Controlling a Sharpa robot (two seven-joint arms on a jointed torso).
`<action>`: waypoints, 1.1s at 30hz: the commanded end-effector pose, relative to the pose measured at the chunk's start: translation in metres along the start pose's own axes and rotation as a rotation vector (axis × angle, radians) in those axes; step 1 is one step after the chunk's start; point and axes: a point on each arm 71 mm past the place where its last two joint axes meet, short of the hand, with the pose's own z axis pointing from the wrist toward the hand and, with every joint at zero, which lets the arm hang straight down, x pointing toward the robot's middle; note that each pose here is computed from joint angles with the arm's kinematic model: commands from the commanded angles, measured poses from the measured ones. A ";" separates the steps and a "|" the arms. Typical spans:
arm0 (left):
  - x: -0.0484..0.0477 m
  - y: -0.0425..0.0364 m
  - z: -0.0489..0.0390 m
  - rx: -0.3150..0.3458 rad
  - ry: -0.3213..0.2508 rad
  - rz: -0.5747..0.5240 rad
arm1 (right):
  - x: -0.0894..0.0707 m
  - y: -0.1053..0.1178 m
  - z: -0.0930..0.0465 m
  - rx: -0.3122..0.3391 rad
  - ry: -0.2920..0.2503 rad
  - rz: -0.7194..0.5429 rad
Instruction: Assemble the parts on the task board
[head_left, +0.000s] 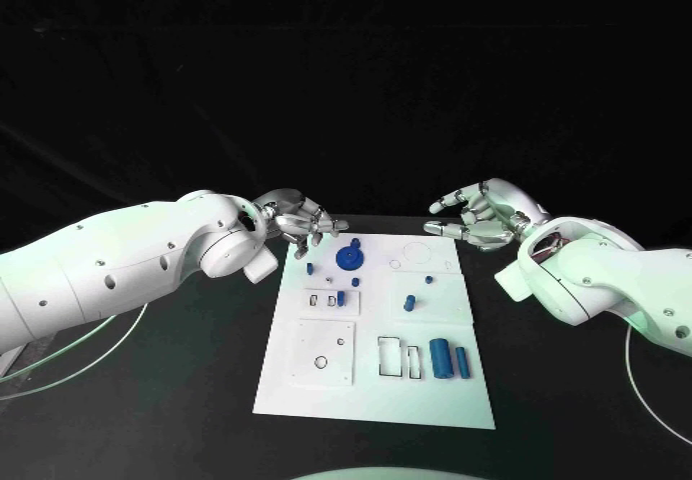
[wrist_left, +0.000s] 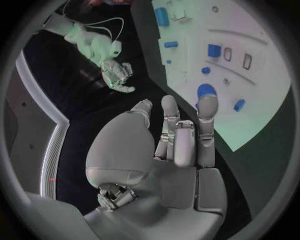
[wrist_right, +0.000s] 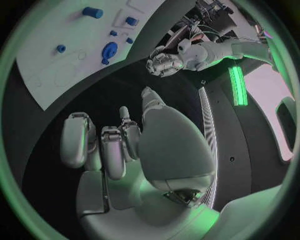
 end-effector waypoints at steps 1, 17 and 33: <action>0.0073 0.0076 0.0039 -0.224 0.097 0.298 | 0.000 -0.003 0.001 0.016 0.030 0.029; 0.0259 -0.0082 0.0275 -0.402 0.183 0.486 | -0.001 -0.008 0.003 0.049 0.041 -0.016; 0.0376 -0.0115 0.0345 -0.426 0.235 0.504 | 0.000 -0.011 0.005 0.064 0.045 -0.036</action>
